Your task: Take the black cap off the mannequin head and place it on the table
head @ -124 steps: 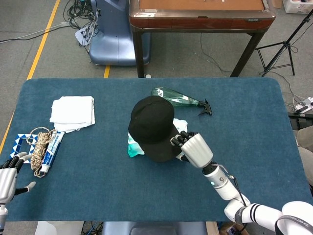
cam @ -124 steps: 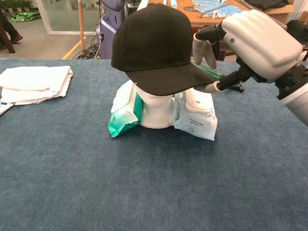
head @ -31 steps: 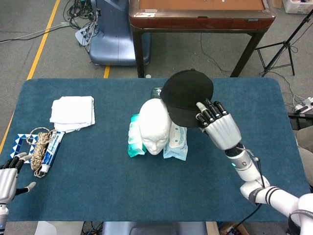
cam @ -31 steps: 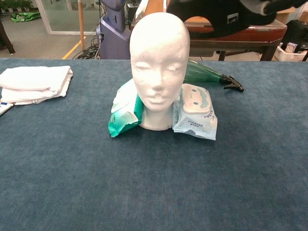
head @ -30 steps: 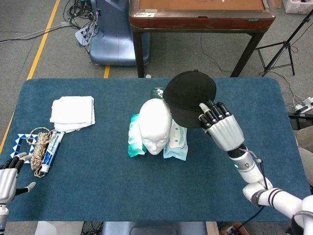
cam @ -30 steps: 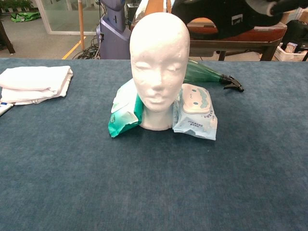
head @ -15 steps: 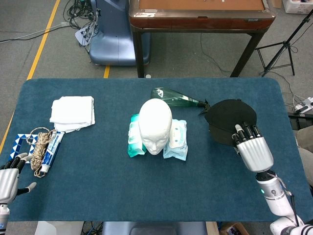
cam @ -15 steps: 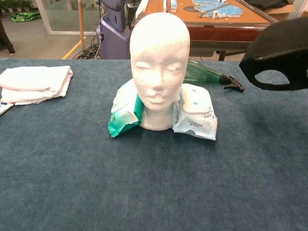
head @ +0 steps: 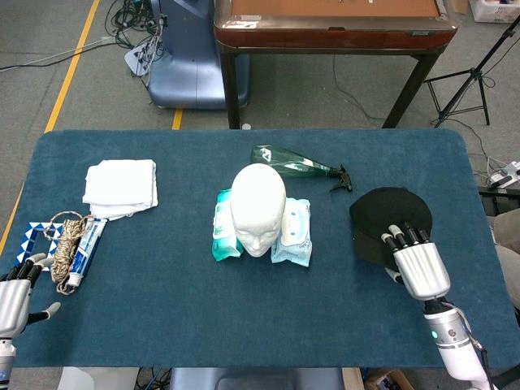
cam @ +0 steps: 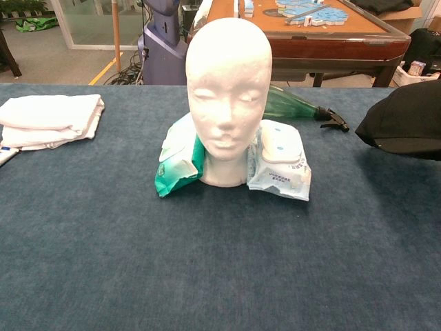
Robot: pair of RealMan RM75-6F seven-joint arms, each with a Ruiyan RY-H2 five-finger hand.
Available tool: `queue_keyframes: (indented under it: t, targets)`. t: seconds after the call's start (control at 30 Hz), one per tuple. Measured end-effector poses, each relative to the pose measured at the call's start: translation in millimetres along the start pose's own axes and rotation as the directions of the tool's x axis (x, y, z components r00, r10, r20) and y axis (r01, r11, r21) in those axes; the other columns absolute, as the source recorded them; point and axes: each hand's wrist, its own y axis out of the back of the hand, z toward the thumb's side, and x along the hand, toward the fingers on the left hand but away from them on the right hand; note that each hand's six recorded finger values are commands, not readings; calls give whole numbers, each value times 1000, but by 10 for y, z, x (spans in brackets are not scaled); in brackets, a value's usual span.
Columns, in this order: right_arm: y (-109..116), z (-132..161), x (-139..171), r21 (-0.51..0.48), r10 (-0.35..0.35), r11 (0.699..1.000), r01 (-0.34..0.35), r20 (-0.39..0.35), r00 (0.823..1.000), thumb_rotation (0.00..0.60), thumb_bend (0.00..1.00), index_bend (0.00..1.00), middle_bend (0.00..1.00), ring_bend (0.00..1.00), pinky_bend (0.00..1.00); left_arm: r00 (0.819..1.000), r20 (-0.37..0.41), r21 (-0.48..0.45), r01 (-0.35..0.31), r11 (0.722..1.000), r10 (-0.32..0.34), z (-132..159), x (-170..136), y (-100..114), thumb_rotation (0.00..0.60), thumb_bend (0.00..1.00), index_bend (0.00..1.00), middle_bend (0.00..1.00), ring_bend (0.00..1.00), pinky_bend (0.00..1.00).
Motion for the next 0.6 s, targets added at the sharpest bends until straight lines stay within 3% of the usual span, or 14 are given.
queue_keyframes:
  t: [0.23,0.4,0.5,0.6]
  targets:
    - [54,188,66,-213,84,972,-94,-55,995,600,0,260,287,184,347,1000,-2,3,3,1000,-3,-8,-4,-11,600,57,254,197,247,412]
    - [84,302,91,-368,128,916,-159,-108,986,600,0,260,285,181,341,1000,-2,1,1,1000,-1,-6,2,-4,600,57,254,197,247,412]
    - [119,356,92,-433,140,881,-188,-140,980,600,0,260,285,180,339,1000,-3,1,1,1000,-1,-5,4,0,600,56,254,197,247,412]
    - [162,377,92,-447,132,874,-191,-160,978,600,0,260,285,180,338,1000,-3,1,2,1000,-2,-9,0,-6,600,57,254,197,247,412]
